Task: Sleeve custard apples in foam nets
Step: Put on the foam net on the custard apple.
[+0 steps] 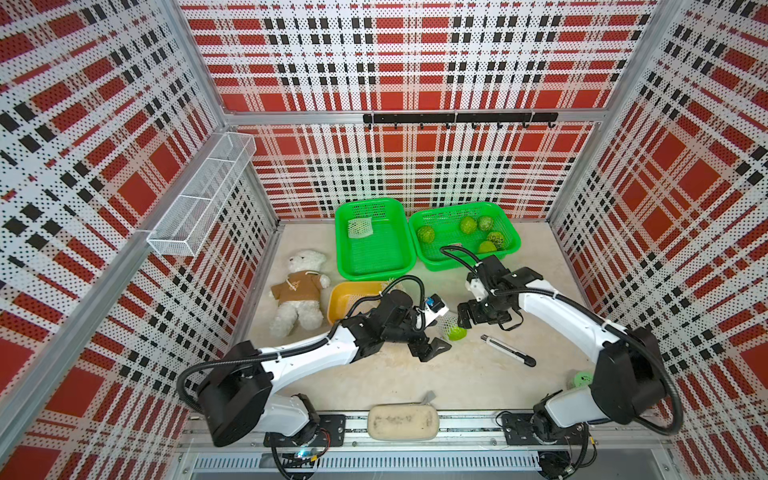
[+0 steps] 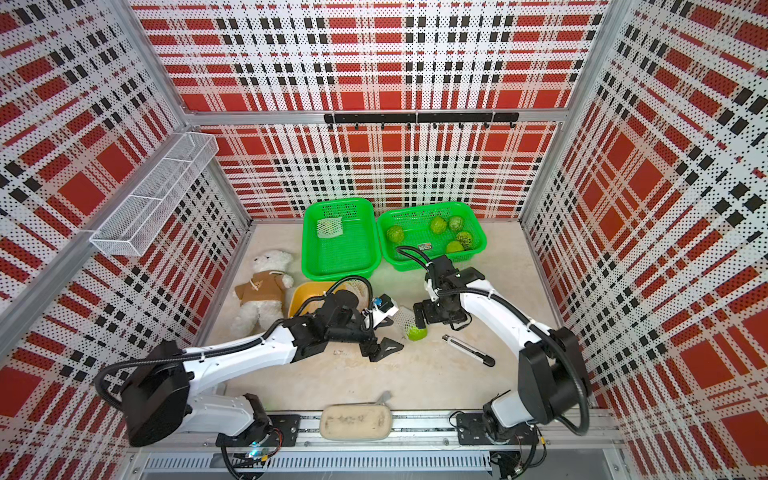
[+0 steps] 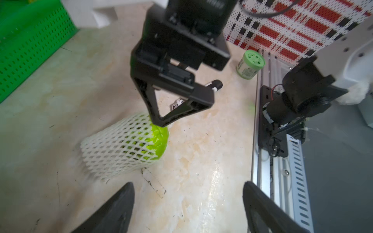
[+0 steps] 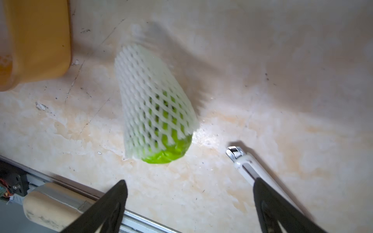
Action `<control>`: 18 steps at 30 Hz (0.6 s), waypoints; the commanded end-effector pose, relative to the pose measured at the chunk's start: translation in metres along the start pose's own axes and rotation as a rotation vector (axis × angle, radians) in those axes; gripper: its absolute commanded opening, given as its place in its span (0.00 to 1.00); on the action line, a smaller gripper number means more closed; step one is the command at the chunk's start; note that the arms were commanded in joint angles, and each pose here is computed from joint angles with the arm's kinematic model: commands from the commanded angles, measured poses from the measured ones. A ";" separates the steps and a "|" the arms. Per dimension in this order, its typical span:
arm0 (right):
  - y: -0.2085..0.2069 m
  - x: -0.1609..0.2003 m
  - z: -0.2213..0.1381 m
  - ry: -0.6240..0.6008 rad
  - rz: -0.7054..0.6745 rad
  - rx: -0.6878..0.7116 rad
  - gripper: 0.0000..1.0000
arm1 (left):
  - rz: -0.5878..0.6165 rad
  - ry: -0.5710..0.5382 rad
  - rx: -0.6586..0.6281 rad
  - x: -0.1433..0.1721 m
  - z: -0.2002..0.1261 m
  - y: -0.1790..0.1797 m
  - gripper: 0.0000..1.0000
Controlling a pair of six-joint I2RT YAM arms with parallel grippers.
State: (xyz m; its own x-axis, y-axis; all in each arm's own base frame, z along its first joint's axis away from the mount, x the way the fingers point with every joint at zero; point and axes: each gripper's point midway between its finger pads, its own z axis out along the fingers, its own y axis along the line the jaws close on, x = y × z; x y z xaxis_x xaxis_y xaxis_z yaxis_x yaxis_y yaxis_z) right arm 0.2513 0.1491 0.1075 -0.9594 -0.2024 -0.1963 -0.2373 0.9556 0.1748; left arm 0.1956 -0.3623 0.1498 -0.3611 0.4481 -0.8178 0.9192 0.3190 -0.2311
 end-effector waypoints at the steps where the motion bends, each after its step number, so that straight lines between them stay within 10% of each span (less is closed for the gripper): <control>1: -0.013 0.007 -0.006 -0.067 0.080 0.057 0.95 | -0.022 0.025 -0.099 -0.007 0.018 0.014 0.83; 18: -0.014 0.033 0.033 -0.181 0.254 -0.028 0.61 | -0.066 0.171 -0.301 0.012 0.063 0.055 0.43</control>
State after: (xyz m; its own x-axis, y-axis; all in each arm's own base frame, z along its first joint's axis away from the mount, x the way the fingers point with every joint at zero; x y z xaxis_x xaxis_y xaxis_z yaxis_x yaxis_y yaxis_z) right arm 0.2095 0.1218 0.0646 -0.9695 0.0182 -0.2443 -0.0316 0.9796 0.1983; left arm 0.2476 -0.3887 0.0919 -0.4629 0.5398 -0.7031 0.8203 0.5614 -0.1090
